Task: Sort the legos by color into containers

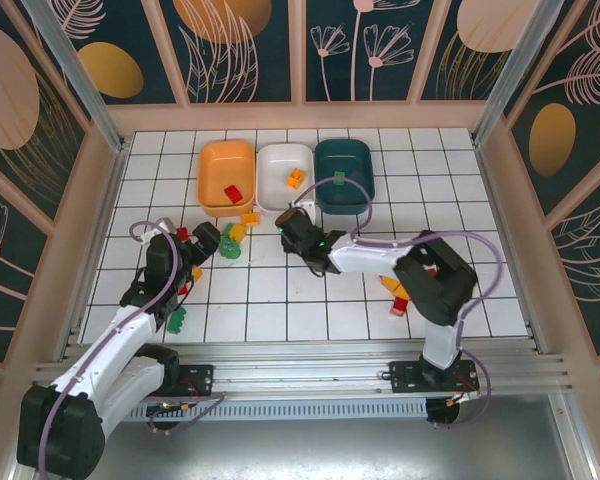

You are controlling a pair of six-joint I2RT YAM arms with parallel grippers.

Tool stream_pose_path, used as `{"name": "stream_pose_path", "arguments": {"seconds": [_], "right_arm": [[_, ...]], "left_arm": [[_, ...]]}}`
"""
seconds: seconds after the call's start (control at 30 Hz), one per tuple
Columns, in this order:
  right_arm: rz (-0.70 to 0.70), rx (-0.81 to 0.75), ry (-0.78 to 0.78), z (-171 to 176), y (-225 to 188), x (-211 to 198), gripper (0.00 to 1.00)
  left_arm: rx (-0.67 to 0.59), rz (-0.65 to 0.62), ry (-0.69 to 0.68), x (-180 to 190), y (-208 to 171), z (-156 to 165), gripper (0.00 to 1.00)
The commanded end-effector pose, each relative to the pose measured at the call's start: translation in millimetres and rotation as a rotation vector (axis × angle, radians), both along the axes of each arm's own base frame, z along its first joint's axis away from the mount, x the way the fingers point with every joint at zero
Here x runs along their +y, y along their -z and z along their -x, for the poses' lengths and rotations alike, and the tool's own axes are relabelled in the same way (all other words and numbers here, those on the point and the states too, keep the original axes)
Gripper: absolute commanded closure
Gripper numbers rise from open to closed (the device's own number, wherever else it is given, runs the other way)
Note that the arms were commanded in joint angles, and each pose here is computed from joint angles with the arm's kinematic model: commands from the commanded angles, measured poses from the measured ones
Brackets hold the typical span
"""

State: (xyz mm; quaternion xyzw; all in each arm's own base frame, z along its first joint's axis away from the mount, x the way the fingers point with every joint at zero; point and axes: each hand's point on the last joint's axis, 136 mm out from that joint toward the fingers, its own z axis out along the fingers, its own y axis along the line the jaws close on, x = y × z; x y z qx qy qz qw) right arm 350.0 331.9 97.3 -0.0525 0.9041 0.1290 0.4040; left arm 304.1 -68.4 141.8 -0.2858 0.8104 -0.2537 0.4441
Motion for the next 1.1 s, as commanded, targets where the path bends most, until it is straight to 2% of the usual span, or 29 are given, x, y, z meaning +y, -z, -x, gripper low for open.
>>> {"name": "stream_pose_path", "arguments": {"seconds": [0.0,0.13,0.3,0.53,0.6,0.73,0.77,0.93,1.07], "right_arm": [[-0.032,-0.092,0.025,-16.1,-52.3,-22.5,0.69],[-0.001,-0.088,0.068,-57.1,-60.6,-63.4,0.68],[0.035,-0.009,0.103,-119.1,-35.3,-106.8,0.68],[0.047,0.085,0.154,-165.7,-0.5,-137.0,0.66],[0.055,0.091,0.158,-170.5,1.2,-139.2,0.61],[0.073,0.075,0.168,-176.1,-10.8,-142.0,0.41],[0.077,0.067,0.169,-176.0,-15.4,-142.6,0.39],[0.071,-0.013,0.201,-164.0,-56.5,-152.4,0.38],[0.049,-0.086,0.213,-125.5,-85.7,-156.7,0.39]], "left_arm": [[-0.043,0.056,0.103,-20.8,-7.7,-6.8,0.01],[0.006,0.073,0.245,-46.7,6.0,-8.4,0.08],[0.081,-0.038,0.307,-58.2,12.9,-11.7,0.1],[0.117,-0.048,0.416,-89.2,15.5,-6.7,0.11],[0.119,-0.045,0.425,-92.0,16.8,-5.2,0.11],[0.123,-0.044,0.449,-98.0,15.0,-4.6,0.11],[0.122,-0.043,0.455,-99.6,13.8,-4.8,0.11],[0.09,-0.026,0.489,-111.2,-0.4,-4.9,0.1],[0.084,-0.024,0.473,-112.1,-0.2,-7.4,0.1]]}}
